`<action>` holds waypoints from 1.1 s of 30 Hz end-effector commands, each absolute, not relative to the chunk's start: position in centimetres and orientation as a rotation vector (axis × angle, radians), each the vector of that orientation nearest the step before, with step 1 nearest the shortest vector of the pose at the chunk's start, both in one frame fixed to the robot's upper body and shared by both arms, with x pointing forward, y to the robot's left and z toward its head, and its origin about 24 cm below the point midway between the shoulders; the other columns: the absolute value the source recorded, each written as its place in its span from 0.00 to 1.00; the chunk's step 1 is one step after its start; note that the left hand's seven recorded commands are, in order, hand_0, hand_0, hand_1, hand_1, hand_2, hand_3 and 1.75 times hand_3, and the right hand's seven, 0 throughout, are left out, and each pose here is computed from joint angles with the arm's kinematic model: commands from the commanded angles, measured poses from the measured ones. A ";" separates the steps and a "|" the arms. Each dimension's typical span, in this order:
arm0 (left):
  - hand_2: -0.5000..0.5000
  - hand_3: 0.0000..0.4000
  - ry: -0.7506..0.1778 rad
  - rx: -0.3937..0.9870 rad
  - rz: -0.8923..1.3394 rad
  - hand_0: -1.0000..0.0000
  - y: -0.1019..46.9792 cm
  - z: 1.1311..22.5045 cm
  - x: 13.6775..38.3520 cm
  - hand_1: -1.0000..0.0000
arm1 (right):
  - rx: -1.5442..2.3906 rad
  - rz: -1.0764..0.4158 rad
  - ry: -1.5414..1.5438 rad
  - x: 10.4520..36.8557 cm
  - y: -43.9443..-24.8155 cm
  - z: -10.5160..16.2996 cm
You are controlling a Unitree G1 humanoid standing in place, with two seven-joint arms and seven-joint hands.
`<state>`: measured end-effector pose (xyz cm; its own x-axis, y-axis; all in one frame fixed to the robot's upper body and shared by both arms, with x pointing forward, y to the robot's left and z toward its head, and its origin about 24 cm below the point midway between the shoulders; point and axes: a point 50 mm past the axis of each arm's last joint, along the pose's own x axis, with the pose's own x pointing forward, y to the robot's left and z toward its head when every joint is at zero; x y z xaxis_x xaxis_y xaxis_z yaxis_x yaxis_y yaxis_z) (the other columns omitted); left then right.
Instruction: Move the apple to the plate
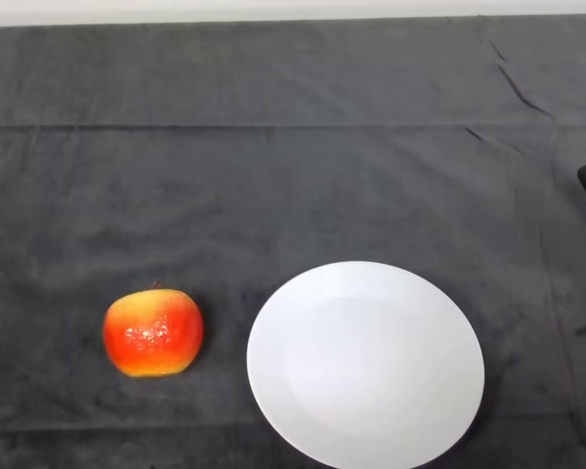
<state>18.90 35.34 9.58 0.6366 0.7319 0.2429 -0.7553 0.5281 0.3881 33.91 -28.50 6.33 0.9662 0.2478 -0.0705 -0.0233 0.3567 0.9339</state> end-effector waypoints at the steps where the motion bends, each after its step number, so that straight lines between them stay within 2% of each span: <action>1: 0.50 0.00 -0.051 0.530 0.841 1.00 34.3 9.9 19.0 1.00 | 1.158 0.136 0.183 33.2 -30.6 6.9; 13: 0.50 0.00 -0.007 0.613 0.602 1.00 29.4 10.5 21.1 1.00 | 1.156 0.135 0.184 33.2 -30.6 6.8; 33: 0.50 0.00 0.046 0.650 0.326 1.00 23.1 9.1 24.3 1.00 | 1.155 0.134 0.184 33.2 -30.6 6.8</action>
